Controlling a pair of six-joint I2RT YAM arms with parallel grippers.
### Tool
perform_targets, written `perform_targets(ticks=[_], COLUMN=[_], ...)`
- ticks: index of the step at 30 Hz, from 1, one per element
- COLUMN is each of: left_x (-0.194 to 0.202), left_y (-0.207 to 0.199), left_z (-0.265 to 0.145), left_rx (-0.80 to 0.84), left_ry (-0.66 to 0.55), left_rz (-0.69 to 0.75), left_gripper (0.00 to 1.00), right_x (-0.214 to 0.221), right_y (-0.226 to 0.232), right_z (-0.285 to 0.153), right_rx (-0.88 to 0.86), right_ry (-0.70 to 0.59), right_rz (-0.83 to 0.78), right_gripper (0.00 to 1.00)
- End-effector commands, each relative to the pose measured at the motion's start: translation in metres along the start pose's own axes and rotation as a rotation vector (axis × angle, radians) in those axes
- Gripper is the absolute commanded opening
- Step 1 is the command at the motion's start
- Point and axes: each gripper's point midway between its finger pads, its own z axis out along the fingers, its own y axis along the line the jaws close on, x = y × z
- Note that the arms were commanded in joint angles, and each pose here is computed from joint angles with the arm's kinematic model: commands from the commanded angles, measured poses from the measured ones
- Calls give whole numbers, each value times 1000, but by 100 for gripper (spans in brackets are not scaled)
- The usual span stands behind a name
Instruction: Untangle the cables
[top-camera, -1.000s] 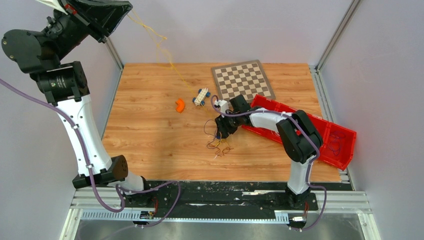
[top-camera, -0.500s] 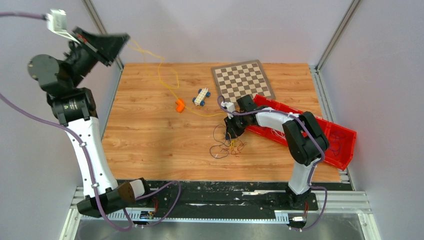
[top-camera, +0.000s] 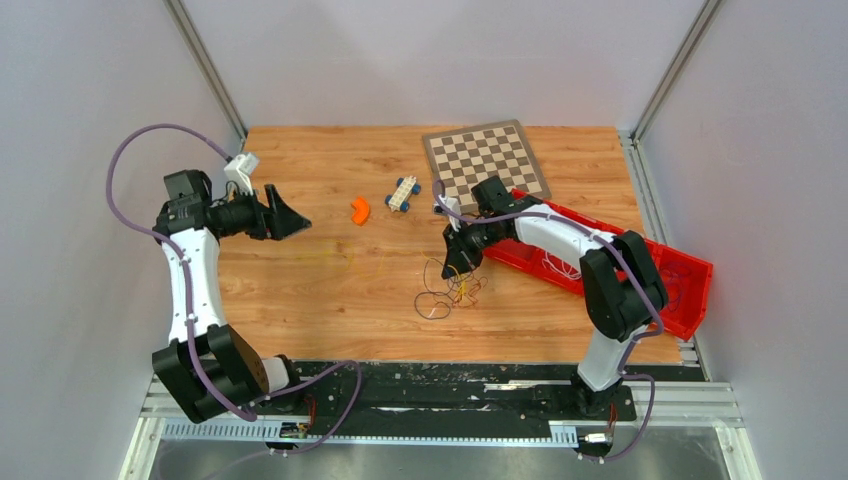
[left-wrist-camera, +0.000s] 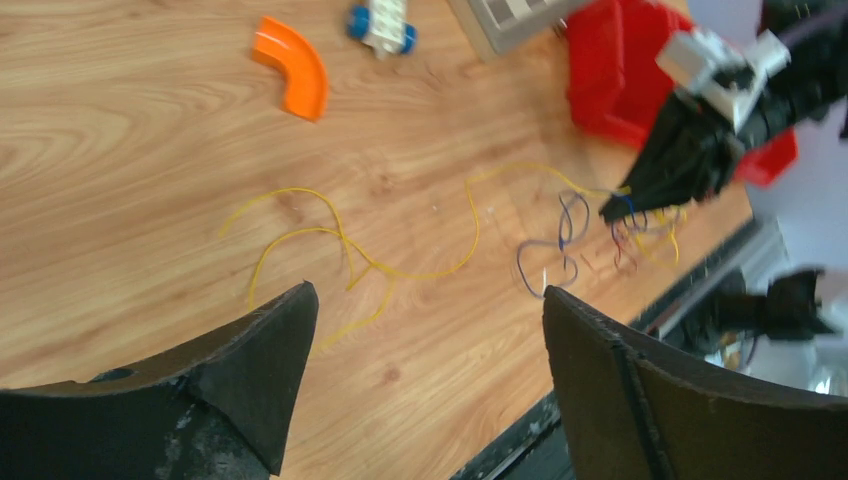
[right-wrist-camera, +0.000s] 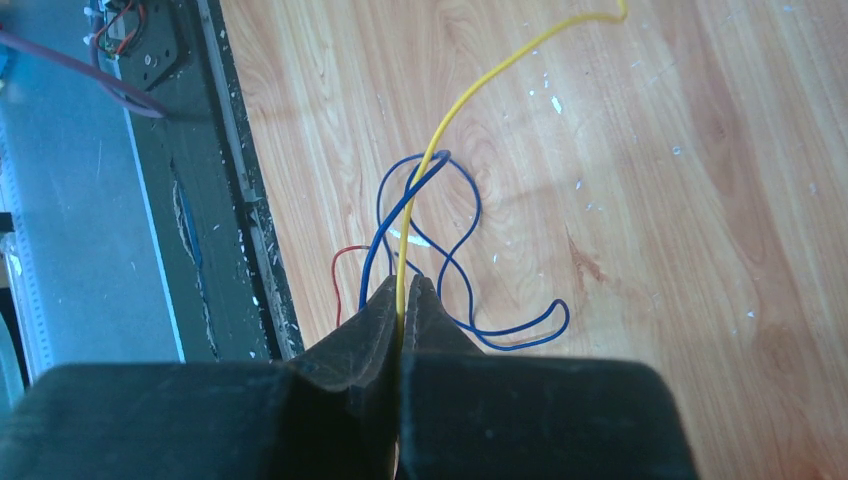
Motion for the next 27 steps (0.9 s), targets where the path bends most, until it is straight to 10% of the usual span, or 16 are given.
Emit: perform_targets(ticks=[1,15,27], left_x=[25,99,118], left_y=[-51,-99,-127], left_z=[-4,92,142], left_rx=[299,408,480], left_ry=[9,-88,-114], left_rz=[316,1249,1417], left_gripper=[95,79,66], right_x=[-14,-31,-45], right_y=[18,47,87], right_z=[-6,-12,1], right_rx=[-62,-119,-162], right_ry=[-28,-77,-66], right_rz=[-80,-283,-412], right_gripper=[0,0,0])
